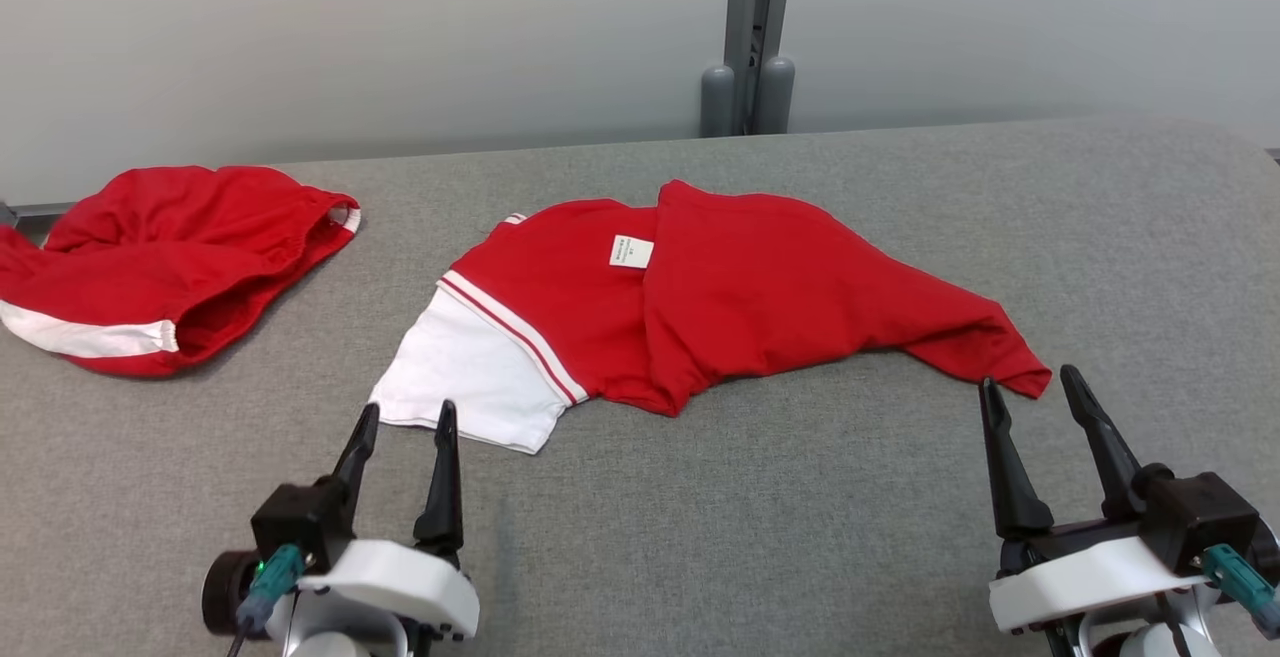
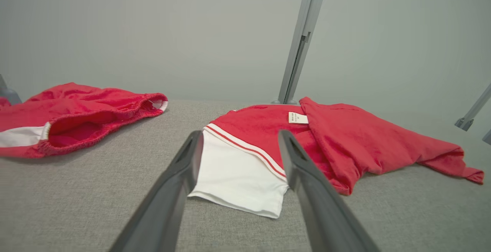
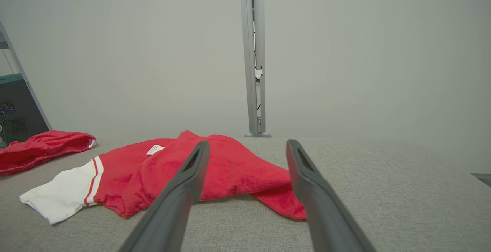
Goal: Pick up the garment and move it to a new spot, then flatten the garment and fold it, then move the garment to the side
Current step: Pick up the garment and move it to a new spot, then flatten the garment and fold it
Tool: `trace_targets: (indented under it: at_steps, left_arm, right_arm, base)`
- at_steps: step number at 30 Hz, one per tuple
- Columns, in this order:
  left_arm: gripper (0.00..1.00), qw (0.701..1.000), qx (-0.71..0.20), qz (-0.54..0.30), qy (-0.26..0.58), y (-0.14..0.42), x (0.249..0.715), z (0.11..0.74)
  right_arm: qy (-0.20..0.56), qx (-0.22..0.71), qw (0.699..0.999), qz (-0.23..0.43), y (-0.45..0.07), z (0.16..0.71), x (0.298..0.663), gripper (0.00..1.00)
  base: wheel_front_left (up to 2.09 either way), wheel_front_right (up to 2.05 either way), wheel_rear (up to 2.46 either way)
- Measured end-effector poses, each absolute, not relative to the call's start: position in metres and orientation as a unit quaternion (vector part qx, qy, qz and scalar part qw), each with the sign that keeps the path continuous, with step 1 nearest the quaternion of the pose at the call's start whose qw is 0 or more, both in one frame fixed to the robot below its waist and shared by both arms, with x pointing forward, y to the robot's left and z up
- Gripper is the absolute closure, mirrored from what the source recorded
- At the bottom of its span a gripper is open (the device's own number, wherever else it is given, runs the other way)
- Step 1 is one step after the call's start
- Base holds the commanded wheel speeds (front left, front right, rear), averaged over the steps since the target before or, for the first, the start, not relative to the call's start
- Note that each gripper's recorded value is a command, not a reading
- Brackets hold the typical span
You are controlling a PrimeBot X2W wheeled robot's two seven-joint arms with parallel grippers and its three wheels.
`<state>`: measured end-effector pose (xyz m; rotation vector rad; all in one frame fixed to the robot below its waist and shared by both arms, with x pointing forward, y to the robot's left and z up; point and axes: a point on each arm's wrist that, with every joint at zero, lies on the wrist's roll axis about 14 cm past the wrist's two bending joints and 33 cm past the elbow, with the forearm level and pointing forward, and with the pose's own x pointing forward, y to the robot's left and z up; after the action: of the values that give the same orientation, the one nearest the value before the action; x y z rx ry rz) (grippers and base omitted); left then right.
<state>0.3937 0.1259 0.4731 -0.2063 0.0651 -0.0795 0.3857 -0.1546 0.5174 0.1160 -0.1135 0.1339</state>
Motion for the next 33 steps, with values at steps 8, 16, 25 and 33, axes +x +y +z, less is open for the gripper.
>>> trace_targets:
  at_steps: [8,16,25,33]
  left_arm:
    - [0.00,0.994,-0.109,-0.013,0.030,0.140,0.375,0.470]
    - [0.00,0.994,-0.108,-0.011,0.030,0.142,0.371,0.468]
    - [0.00,0.994,-0.107,-0.007,0.036,0.146,0.369,0.463]
    - [0.00,0.994,-0.106,-0.004,0.041,0.149,0.369,0.459]
  right_arm:
    - [-0.052,0.062,0.994,0.070,-0.152,0.514,0.381,0.00]
    - [-0.052,0.062,0.994,0.073,-0.150,0.514,0.380,0.00]
    - [-0.051,0.062,0.994,0.074,-0.149,0.514,0.381,0.00]
    - [-0.048,0.063,0.994,0.076,-0.148,0.512,0.382,0.00]
  base:
    - [0.00,0.00,0.00]
    - [0.00,0.00,0.00]
    - [0.00,0.00,0.00]
    - [0.00,0.00,0.00]
